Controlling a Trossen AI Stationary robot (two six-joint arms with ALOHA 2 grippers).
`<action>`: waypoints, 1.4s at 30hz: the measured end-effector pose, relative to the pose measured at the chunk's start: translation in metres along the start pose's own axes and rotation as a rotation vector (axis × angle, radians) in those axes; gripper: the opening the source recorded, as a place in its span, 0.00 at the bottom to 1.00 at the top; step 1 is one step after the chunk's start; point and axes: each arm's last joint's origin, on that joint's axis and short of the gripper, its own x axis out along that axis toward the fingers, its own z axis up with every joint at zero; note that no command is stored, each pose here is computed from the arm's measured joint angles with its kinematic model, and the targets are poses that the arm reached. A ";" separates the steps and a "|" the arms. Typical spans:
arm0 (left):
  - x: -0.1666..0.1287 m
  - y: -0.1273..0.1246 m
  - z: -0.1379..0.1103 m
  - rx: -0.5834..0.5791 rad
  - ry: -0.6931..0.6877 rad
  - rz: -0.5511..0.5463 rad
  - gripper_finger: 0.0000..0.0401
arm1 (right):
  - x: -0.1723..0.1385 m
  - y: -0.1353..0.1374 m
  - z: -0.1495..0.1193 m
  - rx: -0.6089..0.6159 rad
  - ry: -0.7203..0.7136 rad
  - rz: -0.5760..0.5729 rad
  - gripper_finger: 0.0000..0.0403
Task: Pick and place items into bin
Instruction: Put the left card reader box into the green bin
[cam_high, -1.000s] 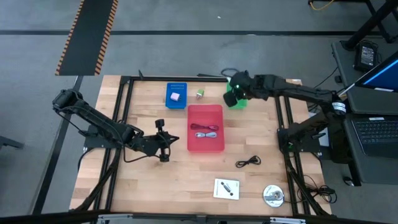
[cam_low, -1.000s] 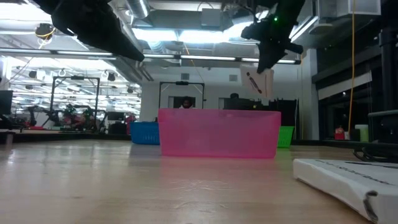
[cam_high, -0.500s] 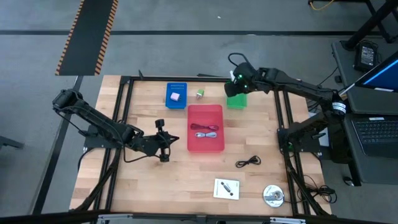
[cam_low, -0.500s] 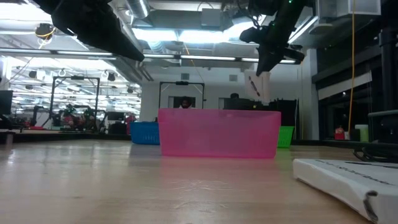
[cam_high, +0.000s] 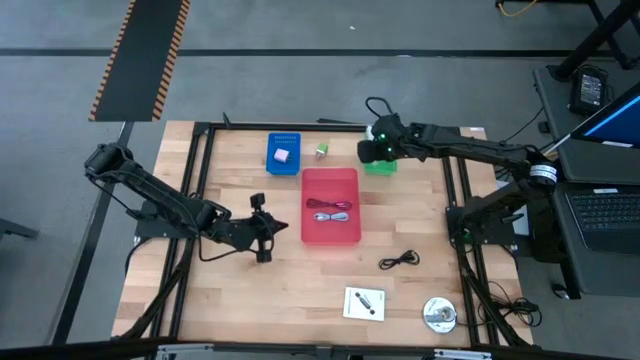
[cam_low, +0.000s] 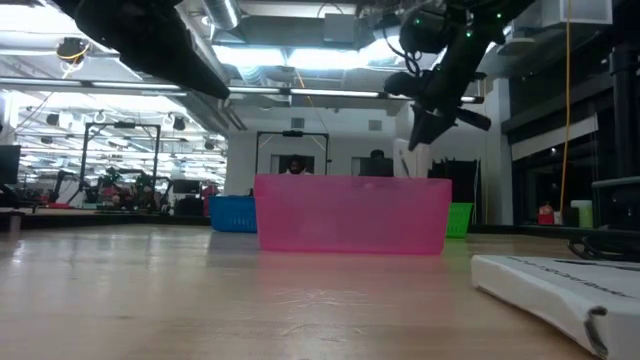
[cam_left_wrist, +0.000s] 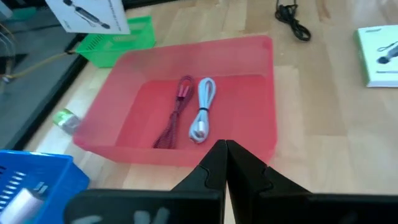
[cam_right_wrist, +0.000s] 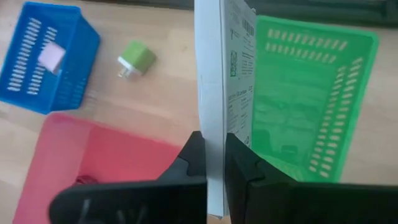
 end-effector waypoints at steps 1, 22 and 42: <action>0.000 0.000 0.000 -0.006 0.001 -0.006 0.00 | 0.001 -0.002 0.000 0.016 0.003 -0.007 0.02; 0.000 -0.001 0.000 -0.004 0.006 -0.029 0.00 | 0.007 -0.005 0.001 0.206 0.011 -0.045 0.02; 0.000 -0.001 0.000 -0.004 0.006 -0.028 0.00 | 0.043 -0.009 0.005 0.217 0.122 -0.052 0.02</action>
